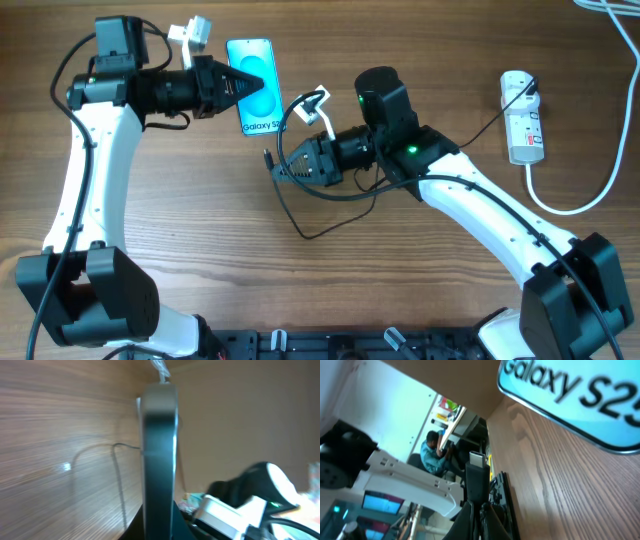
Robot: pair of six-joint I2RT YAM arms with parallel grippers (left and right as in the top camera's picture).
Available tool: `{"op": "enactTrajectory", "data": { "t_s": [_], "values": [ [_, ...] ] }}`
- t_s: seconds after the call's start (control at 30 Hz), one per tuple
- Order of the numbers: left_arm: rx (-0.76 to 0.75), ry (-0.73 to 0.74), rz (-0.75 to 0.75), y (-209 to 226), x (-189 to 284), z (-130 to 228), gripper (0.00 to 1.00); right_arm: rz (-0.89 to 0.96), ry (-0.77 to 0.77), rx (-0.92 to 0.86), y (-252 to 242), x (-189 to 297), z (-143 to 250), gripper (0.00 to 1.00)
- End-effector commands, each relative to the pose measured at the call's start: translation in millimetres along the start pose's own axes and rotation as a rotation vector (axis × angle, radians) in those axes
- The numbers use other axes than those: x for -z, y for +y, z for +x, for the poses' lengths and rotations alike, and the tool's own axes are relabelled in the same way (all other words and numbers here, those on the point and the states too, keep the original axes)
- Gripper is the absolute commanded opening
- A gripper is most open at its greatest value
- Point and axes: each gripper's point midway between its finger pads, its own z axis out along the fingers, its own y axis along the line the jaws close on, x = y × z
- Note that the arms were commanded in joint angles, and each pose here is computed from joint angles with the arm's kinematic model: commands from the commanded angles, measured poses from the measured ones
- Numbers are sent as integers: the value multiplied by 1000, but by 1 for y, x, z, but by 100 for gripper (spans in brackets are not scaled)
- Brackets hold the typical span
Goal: Plug charger to phone and switch on socket
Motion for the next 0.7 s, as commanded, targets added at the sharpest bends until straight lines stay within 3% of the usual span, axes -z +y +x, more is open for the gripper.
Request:
{"op": "enactTrajectory", "data": {
  "t_s": [0.0,0.67],
  "values": [
    [2,-33,-133,15,4,-2,4,88,-55,-31,-12,1,-11,4],
    [35,21,-117,5,-14,11,4,203,-71,-135,-33,-1,-5,4]
  ]
}}
